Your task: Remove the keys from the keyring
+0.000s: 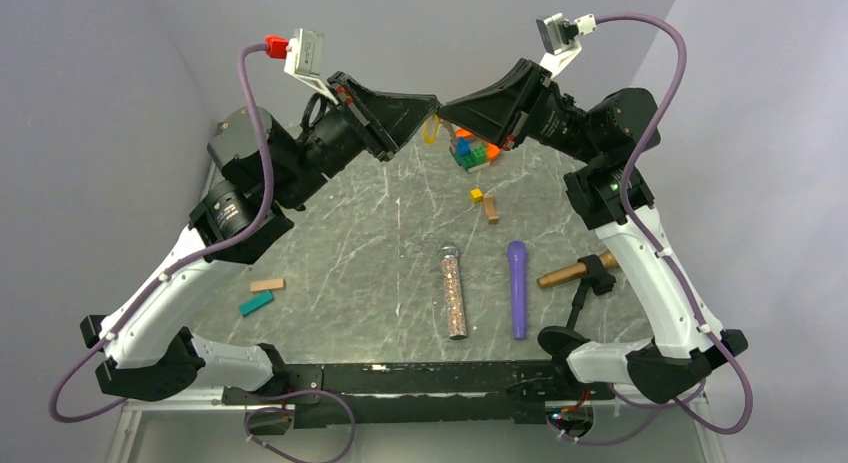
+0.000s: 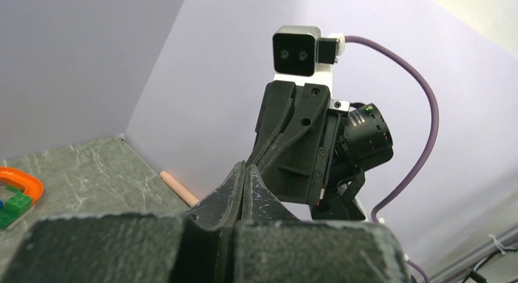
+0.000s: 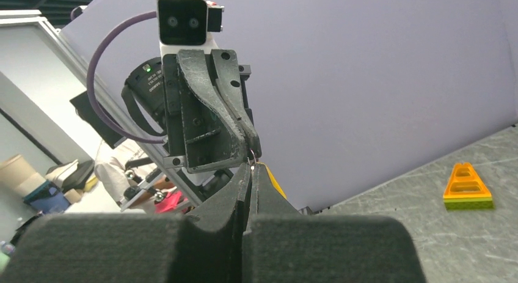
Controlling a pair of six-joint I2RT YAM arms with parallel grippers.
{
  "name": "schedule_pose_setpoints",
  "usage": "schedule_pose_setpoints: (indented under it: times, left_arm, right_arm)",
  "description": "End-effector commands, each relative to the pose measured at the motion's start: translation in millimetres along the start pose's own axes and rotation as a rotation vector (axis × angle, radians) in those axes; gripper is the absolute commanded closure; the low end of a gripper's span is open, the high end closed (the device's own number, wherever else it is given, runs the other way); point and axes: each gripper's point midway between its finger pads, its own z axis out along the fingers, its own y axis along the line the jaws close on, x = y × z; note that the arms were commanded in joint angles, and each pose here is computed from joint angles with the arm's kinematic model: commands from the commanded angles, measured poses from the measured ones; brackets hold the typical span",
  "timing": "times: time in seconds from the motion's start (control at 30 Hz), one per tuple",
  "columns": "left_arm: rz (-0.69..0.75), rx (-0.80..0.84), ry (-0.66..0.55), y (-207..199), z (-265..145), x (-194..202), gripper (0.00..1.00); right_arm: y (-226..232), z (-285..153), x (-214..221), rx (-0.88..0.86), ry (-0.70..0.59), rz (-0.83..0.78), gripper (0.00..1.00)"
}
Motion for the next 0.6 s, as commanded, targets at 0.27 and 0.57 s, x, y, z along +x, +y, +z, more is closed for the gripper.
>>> schedule_pose_setpoints:
  times: [0.27, 0.57]
  left_arm:
    - [-0.010, -0.096, -0.041, -20, -3, 20, 1.00]
    - [0.024, -0.139, -0.087, -35, -4, 27, 1.00]
  right_arm:
    - [48, -14, -35, -0.063, -0.176, -0.072, 1.00]
    - [65, -25, -30, -0.095, -0.176, -0.066, 1.00]
